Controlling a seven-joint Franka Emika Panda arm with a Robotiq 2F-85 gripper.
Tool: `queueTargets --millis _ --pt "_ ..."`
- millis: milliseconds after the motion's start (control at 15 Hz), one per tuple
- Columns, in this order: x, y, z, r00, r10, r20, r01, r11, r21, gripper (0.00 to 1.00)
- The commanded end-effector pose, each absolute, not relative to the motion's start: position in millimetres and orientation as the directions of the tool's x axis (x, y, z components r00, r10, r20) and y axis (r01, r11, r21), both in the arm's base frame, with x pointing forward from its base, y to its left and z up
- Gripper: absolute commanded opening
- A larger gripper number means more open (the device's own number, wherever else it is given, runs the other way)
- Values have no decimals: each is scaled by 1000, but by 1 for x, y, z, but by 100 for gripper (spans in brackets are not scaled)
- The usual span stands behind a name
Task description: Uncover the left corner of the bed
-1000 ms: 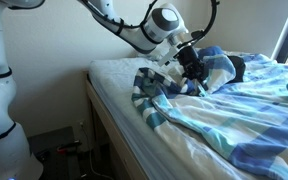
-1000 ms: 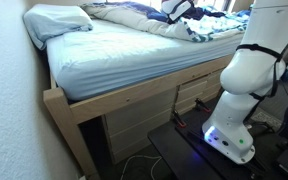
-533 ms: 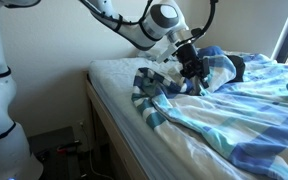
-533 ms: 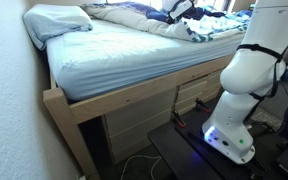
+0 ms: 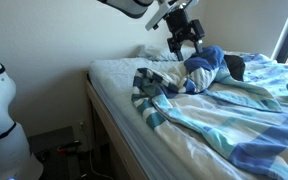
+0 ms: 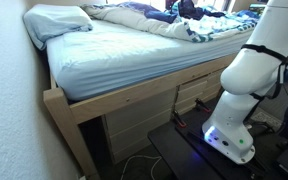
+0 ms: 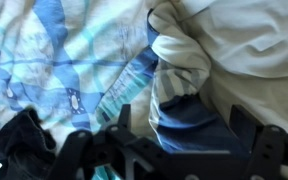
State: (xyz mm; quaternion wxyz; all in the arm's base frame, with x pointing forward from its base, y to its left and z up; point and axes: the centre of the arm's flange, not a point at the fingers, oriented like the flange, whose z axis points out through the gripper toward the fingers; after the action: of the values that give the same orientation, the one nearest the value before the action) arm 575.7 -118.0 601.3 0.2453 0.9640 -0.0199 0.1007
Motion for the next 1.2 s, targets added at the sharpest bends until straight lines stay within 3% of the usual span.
queueTargets --millis 0,533,1133 --pt "560 -72 648 977 91 195 0 -907 421 100" --pt "541 34 677 952 245 184 194 -946 259 100" --pt "502 104 692 924 380 29 377 -923 79 100"
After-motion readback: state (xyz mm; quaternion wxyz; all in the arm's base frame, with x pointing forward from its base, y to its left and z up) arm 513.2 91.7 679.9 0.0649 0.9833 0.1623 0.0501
